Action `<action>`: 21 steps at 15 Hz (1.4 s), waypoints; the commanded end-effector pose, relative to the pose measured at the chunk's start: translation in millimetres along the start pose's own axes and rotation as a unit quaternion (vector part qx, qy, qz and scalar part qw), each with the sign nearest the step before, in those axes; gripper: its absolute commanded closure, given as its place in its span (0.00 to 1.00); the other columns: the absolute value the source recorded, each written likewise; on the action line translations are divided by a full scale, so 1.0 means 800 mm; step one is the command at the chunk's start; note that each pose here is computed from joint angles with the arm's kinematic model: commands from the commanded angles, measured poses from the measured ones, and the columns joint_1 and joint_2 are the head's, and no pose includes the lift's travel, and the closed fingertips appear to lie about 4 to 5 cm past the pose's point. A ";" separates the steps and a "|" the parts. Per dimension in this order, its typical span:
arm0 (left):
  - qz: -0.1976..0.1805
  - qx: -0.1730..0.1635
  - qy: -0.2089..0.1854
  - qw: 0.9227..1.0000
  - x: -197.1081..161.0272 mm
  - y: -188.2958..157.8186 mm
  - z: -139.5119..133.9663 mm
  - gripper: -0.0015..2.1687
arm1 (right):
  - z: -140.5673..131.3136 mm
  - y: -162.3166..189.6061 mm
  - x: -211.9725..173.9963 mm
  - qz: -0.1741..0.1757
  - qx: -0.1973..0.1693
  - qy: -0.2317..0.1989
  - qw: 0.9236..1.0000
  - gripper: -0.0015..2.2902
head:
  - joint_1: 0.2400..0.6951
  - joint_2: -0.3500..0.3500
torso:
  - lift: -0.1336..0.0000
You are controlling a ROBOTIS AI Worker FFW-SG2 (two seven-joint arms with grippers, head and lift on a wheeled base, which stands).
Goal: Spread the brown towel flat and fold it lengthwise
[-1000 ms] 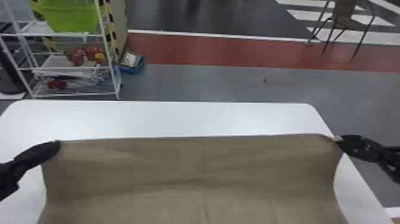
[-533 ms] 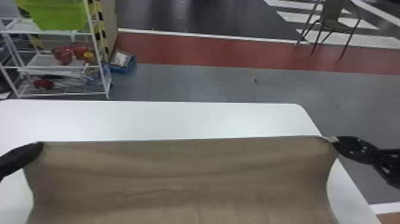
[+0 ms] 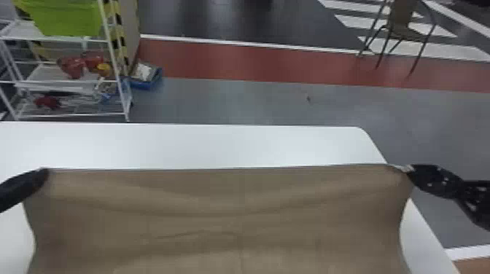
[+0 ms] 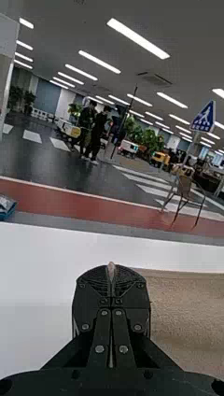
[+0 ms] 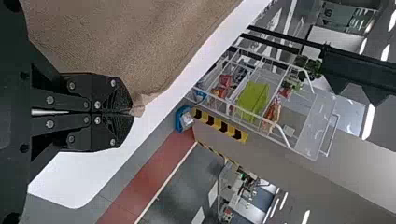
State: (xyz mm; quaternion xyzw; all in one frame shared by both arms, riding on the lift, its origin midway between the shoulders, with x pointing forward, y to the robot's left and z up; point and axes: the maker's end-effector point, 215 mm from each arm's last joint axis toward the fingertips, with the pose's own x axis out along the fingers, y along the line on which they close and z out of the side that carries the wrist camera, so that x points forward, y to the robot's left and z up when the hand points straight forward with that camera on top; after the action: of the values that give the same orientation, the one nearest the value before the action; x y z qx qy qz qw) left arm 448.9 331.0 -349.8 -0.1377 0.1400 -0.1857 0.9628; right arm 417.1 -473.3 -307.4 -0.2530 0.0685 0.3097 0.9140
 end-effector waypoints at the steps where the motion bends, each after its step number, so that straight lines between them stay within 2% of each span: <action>1: 0.004 -0.002 -0.005 1.000 0.015 0.008 0.008 0.67 | 0.002 -0.004 0.006 0.002 -0.005 -0.002 1.000 0.64 | 1.00 0.24 | 0.08; 6: 0.014 0.004 -0.001 1.000 0.051 0.024 0.015 0.67 | 0.009 -0.023 0.039 0.003 -0.002 -0.013 1.000 0.64 | 1.00 0.26 | 0.08; 11: 0.017 0.008 -0.012 1.000 0.064 0.032 0.037 0.67 | 0.015 -0.016 0.090 0.032 -0.006 -0.011 0.999 0.64 | 1.00 0.31 | 0.08; 13: 0.013 0.000 -0.003 1.000 0.060 0.032 0.021 0.67 | 0.010 -0.002 0.099 0.043 -0.003 -0.008 0.999 0.64 | 1.00 0.33 | 0.08; 18: 0.016 0.023 -0.024 0.999 0.036 0.034 0.011 0.67 | -0.002 0.016 0.073 0.038 -0.029 -0.010 0.999 0.64 | 1.00 0.36 | 0.08; 21: 0.015 0.005 -0.033 0.999 0.020 0.039 0.006 0.67 | -0.010 0.012 0.043 0.019 -0.028 -0.016 0.999 0.64 | 1.00 0.35 | 0.08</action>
State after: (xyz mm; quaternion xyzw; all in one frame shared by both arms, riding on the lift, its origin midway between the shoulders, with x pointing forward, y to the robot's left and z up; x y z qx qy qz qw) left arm 480.3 349.6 -358.6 -0.1255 0.1130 -0.1690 0.9710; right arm 448.6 -443.8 -329.4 -0.2749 0.0550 0.3395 0.8978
